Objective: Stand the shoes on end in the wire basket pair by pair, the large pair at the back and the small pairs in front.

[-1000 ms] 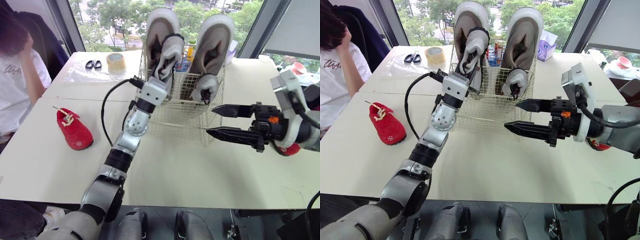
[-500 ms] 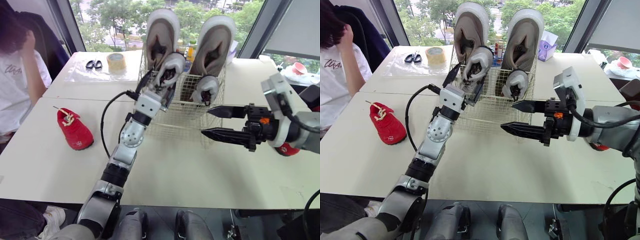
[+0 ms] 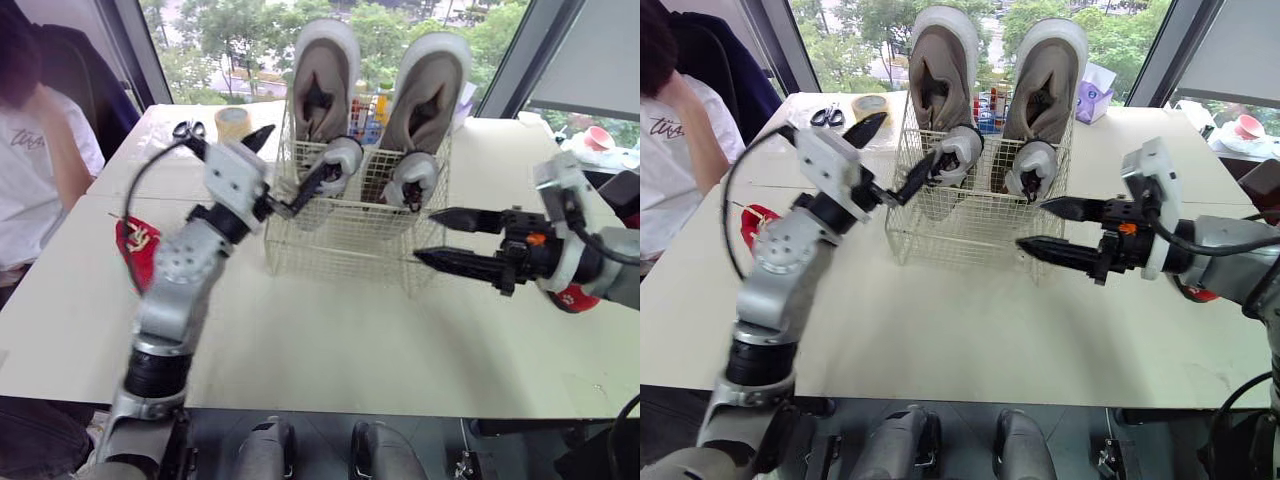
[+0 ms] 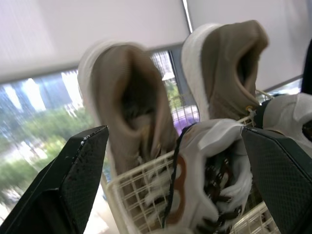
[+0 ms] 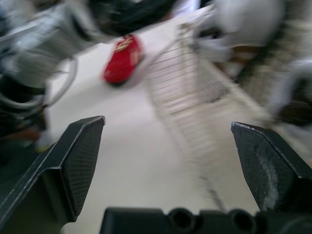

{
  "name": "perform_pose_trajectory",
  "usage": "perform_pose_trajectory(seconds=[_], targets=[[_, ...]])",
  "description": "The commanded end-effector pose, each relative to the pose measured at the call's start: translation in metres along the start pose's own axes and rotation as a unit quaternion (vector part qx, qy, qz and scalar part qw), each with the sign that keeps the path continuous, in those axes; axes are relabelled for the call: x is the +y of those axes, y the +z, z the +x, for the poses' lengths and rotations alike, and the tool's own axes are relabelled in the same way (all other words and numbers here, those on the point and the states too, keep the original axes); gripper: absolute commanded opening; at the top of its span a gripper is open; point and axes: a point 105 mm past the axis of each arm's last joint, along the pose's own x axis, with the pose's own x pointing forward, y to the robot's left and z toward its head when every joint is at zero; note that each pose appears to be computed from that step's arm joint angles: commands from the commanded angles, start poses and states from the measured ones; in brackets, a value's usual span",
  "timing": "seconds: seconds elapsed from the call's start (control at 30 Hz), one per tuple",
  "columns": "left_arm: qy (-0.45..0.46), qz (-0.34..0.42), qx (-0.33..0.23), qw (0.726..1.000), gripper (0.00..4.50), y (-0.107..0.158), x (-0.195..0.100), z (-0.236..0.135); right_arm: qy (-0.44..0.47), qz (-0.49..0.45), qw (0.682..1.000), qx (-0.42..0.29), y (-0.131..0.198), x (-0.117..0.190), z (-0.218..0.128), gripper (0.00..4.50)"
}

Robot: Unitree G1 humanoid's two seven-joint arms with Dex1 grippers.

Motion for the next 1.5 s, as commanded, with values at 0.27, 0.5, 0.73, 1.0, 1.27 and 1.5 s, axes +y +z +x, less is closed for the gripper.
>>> perform_pose_trajectory(seconds=[0.27, 0.5, 0.73, 1.0, 1.27, 1.5], targets=[[-0.126, -0.259, 0.076, 0.955, 4.44, 0.000, -0.009, -0.045, -0.396, -0.078, 0.907, -0.124, -0.004, -0.094, -0.124, 4.50], [-0.161, -0.330, 0.128, 0.921, 4.44, -0.037, -0.071, -0.064, -0.446, -0.084, 0.891, -0.018, -0.068, -0.086, -0.158, 4.50], [-0.219, -0.320, 0.183, 0.904, 4.44, -0.053, -0.105, -0.081, -0.441, -0.049, 0.896, 0.030, -0.099, -0.078, -0.166, 4.50], [-0.234, -0.314, 0.192, 0.900, 4.44, -0.051, -0.104, -0.086, -0.457, -0.043, 0.886, 0.067, -0.118, -0.108, -0.164, 4.50], [-0.216, -0.303, 0.206, 0.905, 4.44, -0.054, -0.102, -0.094, -0.462, -0.034, 0.880, 0.106, -0.137, -0.149, -0.145, 4.50], [-0.225, -0.296, 0.232, 0.899, 4.50, -0.051, -0.100, -0.108, -0.441, -0.038, 0.883, 0.157, -0.161, -0.162, -0.136, 2.10]])
